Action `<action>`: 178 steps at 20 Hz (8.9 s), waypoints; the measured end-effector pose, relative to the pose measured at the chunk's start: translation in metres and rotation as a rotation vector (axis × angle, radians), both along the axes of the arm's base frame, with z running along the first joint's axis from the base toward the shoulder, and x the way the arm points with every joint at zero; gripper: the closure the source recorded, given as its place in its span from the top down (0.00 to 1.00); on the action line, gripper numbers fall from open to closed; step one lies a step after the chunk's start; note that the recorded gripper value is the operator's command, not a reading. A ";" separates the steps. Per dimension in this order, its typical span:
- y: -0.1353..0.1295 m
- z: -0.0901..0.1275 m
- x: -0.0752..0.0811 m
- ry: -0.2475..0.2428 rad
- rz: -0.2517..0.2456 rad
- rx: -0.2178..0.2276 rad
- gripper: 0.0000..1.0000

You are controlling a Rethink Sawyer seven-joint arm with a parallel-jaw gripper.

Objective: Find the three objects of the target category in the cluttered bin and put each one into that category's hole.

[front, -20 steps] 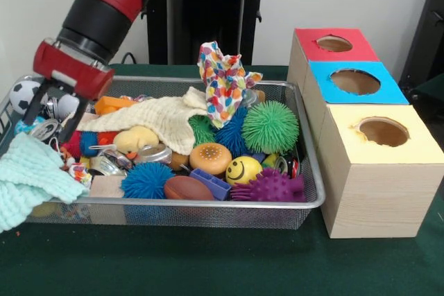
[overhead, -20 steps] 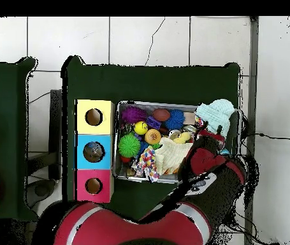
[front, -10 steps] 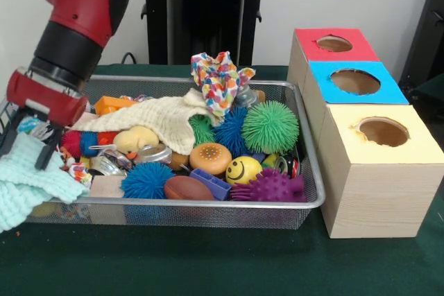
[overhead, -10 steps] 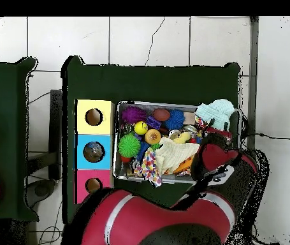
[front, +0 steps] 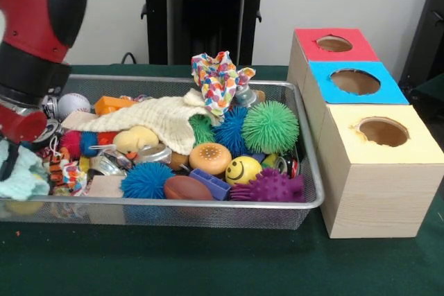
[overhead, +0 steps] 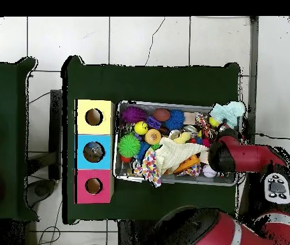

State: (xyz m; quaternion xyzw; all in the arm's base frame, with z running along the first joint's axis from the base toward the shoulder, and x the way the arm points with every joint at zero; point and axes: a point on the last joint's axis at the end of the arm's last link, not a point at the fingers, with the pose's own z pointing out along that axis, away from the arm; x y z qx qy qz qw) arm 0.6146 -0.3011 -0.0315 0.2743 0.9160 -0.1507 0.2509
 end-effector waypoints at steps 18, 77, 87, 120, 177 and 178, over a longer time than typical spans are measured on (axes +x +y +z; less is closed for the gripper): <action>0.042 -0.023 0.012 0.255 -0.113 0.166 0.00; 0.261 -0.021 -0.077 0.194 0.013 0.429 0.00; 0.268 -0.042 -0.098 -0.052 0.279 0.037 0.00; 0.162 -0.035 -0.077 0.049 0.261 -0.434 0.00; 0.244 0.041 -0.192 0.568 -0.125 0.448 0.00; 0.247 0.045 -0.192 0.570 -0.118 0.441 0.00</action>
